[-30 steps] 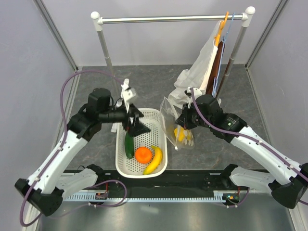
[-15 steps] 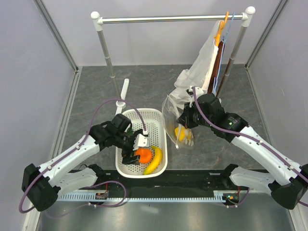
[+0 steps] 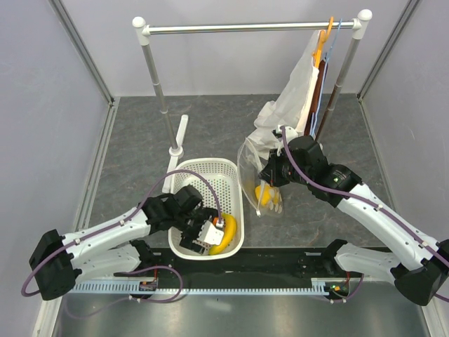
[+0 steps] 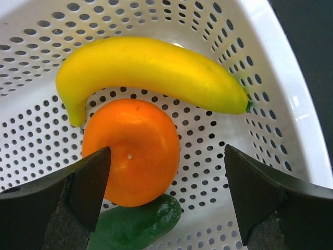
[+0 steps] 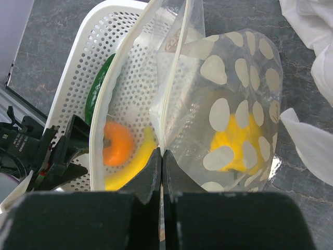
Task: Place the food in the zip-top bag and seal the zipper
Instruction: Pick up the fake fruit from the bin.
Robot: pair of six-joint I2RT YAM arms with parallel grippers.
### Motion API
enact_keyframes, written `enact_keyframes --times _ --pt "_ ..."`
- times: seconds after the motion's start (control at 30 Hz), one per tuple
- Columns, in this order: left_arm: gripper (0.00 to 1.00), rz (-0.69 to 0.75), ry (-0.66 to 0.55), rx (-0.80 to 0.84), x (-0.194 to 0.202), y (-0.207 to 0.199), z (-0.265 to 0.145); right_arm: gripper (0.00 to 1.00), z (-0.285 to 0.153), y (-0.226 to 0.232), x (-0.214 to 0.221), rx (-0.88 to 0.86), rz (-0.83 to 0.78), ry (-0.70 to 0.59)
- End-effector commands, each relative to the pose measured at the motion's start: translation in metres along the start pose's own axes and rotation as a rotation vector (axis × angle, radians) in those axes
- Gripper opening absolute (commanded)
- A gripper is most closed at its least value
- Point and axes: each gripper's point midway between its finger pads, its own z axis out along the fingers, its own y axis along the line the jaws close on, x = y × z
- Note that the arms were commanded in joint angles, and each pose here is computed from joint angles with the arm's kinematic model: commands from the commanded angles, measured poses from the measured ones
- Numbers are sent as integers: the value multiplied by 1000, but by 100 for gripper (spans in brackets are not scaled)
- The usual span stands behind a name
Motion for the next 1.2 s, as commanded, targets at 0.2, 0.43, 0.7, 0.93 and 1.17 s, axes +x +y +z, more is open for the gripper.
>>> enact_keyframes --times 0.2,0.43,0.7,0.93,1.17 --pt "95 108 32 -95 9 24 12 0 1 -1 0 -9 2 -5" --pt "91 95 34 -100 13 29 23 0 2 -2 -1 -8 2 -6" --pt "50 -3 -96 -209 -33 51 -6 0 1 -5 -1 3 1 -11" --pt "27 -282 -277 -258 -108 68 -67 0 2 -4 -6 10 10 -28" --pt "19 -682 -565 -159 -219 104 -123 0 6 -3 -10 6 19 -42"
